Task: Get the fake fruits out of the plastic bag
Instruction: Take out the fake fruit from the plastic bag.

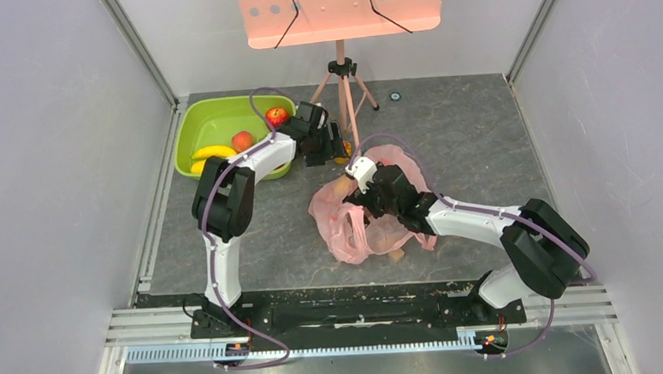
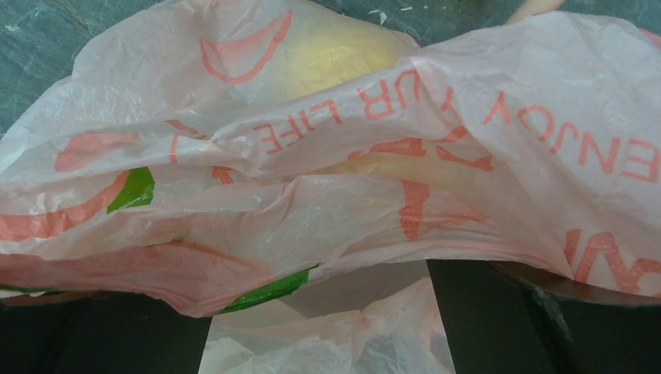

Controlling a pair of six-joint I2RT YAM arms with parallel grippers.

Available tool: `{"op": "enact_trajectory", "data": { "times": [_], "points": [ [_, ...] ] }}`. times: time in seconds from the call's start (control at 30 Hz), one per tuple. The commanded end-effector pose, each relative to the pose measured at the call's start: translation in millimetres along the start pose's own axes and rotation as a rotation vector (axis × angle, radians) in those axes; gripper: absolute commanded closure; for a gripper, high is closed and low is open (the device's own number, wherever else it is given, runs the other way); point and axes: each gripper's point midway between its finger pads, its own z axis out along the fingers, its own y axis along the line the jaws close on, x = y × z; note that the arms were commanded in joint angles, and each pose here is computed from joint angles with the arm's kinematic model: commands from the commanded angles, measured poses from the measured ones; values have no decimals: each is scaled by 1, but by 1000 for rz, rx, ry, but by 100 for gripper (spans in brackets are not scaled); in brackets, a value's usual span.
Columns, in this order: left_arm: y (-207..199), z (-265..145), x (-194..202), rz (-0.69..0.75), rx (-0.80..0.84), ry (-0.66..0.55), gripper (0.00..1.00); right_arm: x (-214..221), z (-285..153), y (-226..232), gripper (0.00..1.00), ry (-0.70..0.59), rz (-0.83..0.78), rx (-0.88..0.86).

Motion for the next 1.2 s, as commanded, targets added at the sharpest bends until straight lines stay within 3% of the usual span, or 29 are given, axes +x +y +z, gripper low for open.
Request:
{"op": "enact_trajectory", "data": {
  "times": [0.0,0.63,1.17],
  "points": [
    [-8,2,-6,66,23,-6,19,-31,8,-5,2,-82,-85,-8],
    [-22,7,16,128,91,67,27,-38,37,-13,2,-50,-245,-19],
    [-28,8,22,149,118,88,30,-26,74,-13,2,36,-253,-118]
  ]
}}
